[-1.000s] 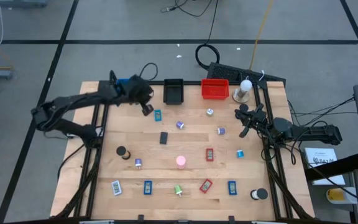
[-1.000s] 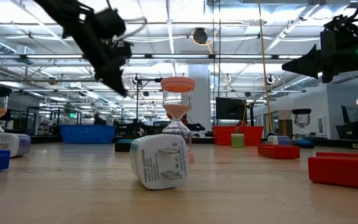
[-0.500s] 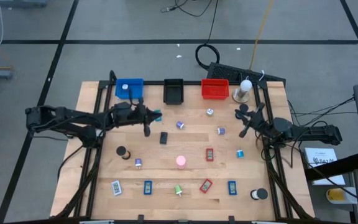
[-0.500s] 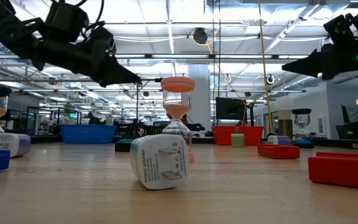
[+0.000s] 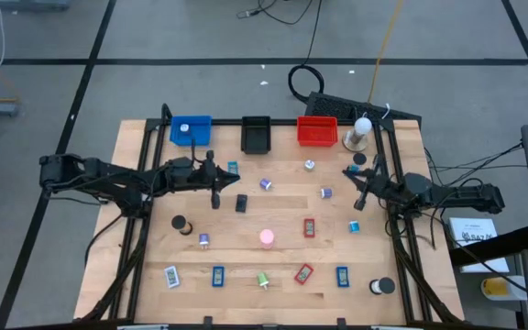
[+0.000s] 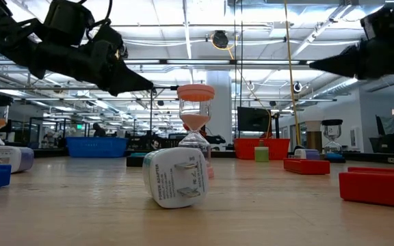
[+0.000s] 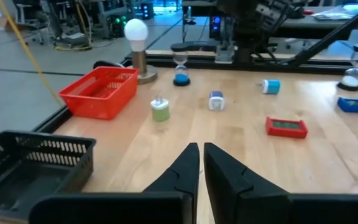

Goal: Pick & Place Office items
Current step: Put the top right black hourglass into the red bin

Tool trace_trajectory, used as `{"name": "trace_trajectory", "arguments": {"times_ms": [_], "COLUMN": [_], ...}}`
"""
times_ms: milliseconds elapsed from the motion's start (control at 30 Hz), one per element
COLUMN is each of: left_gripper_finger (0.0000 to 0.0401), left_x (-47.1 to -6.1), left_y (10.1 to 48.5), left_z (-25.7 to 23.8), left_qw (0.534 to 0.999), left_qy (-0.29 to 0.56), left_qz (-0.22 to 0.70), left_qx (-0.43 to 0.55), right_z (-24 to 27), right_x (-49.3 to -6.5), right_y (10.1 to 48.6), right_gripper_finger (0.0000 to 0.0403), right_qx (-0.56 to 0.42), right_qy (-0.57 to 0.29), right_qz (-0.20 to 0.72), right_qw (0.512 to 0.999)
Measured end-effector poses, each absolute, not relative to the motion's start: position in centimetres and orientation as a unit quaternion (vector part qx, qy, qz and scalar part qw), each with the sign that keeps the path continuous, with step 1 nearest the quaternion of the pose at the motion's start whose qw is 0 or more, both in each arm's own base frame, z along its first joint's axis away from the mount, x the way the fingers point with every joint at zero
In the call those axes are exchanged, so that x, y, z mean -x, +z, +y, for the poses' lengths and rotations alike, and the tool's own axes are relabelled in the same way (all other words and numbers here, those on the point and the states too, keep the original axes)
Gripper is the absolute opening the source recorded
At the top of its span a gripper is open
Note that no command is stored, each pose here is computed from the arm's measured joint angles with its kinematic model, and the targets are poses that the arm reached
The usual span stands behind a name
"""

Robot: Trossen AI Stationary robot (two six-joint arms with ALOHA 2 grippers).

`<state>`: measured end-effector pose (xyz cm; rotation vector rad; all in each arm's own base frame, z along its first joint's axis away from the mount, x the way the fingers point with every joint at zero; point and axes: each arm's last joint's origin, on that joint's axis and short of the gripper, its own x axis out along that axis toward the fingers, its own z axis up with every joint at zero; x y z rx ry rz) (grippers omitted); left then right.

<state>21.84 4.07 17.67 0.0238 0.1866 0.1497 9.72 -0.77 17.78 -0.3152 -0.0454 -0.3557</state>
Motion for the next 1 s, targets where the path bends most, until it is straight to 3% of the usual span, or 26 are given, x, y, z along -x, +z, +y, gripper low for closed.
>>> {"name": "trace_trajectory", "arguments": {"times_ms": [133,300,400,567,733,1000], "left_gripper_finger": [0.0032,0.0027,0.0007,0.001,0.0005,0.0039], "left_x": [-21.9,-21.9,-22.1,-21.5,-20.0,-19.4], "left_y": [17.6,17.7,18.0,17.7,16.8,16.0], "left_z": [3.9,3.9,3.9,3.8,3.7,3.5], "left_qw": [0.992,0.993,0.995,0.997,0.995,0.996], "left_qy": [0.077,0.081,0.074,0.069,0.095,0.092], "left_qz": [0.097,0.09,0.062,0.002,-0.03,-0.009], "left_qx": [0.001,0.01,-0.006,-0.021,-0.025,0.001], "right_z": [-0.5,-0.5,-1.0,-1.7,-2.0,-3.1], "right_x": [-9.6,-9.1,-9.3,-8.9,-10.0,-12.5], "right_y": [18.8,20.7,20.2,23.5,25.8,29.4], "right_gripper_finger": [0.0,0.0,0.0,0.0,0.0002,0.0044], "right_qx": [0.089,0.04,0.008,-0.047,-0.045,-0.1], "right_qy": [-0.124,-0.127,-0.207,-0.347,-0.409,-0.454], "right_qz": [-0.093,-0.194,-0.142,-0.083,0.012,0.136], "right_qw": [0.984,0.972,0.968,0.933,0.911,0.875]}}
